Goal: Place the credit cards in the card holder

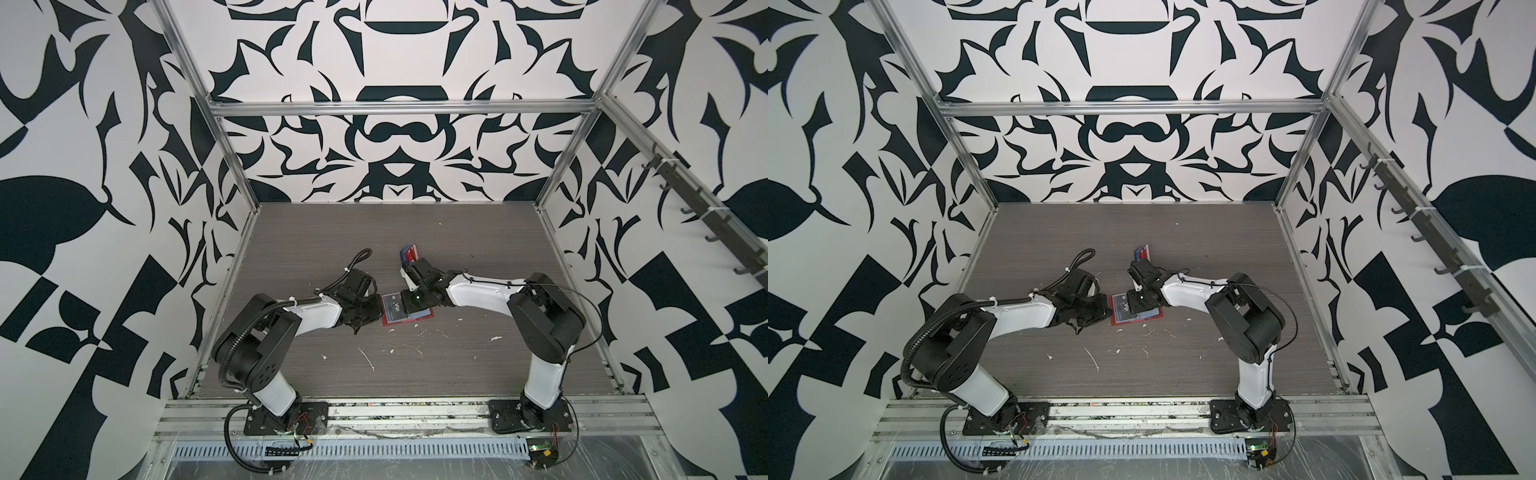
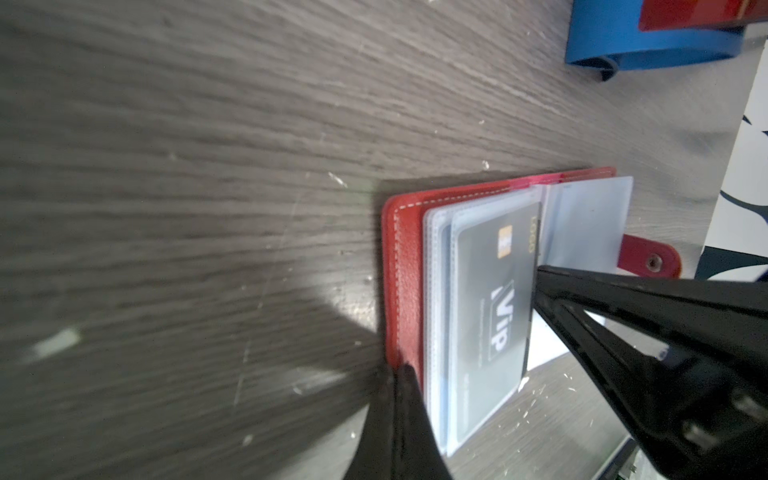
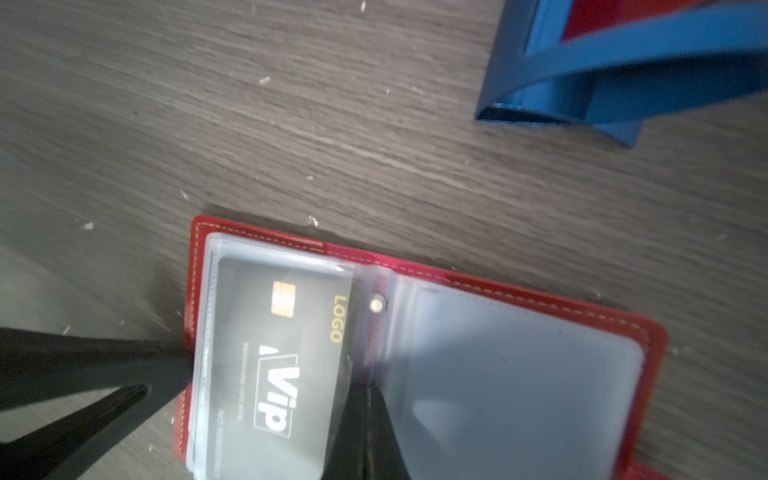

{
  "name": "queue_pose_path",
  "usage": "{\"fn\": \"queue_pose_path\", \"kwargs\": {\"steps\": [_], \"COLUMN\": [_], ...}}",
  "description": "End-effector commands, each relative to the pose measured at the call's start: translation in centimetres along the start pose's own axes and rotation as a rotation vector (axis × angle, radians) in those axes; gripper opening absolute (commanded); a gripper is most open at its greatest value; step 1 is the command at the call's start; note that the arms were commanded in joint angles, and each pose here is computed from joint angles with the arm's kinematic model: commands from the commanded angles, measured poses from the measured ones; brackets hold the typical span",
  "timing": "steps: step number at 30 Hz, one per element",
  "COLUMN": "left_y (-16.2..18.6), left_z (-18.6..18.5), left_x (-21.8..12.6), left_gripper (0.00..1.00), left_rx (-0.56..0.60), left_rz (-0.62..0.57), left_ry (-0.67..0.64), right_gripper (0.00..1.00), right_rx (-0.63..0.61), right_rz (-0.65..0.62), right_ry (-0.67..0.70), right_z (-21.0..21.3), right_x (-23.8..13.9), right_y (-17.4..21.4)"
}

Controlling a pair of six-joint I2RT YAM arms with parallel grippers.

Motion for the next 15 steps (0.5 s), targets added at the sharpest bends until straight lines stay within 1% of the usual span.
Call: {"fn": "queue_pose_path", "kwargs": {"steps": [1, 6, 9, 15], "left_y": [1.1, 0.7, 0.5, 0.1], "left_z": [2.0, 1.8, 1.5, 1.3], "left_x": [0.0, -0.8, -1.1, -1.5], "left_gripper": [0.00, 0.00, 0.00, 0.00], "left_rx": [0.006, 0.047, 0.064, 0.085], "left_rz": [0.047, 0.038, 0.038, 0.032], "left_ry": [-0.118, -0.146, -0.155, -0.168], "right_gripper": [0.00, 0.00, 0.00, 0.00], "right_rx": [0.006, 0.027, 0.044, 0.039], "right_rz": [-0.074, -0.129, -0.133, -0.070], "right_ry": [-0.081, -0.088, -0.015, 0.102], "right_z": [1.2, 0.5, -0.7, -2.6], "right_x": [-2.1, -3.4, -3.7, -3.0], "right_y": [-1.1, -1.2, -0.8, 0.5]}}
Point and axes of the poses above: each gripper's point midway between its finger pads, its own x axis out along the fingers, its own z axis along the line the jaws close on, y = z × x, the point moved 4 cm from there along -x, back along the fingers
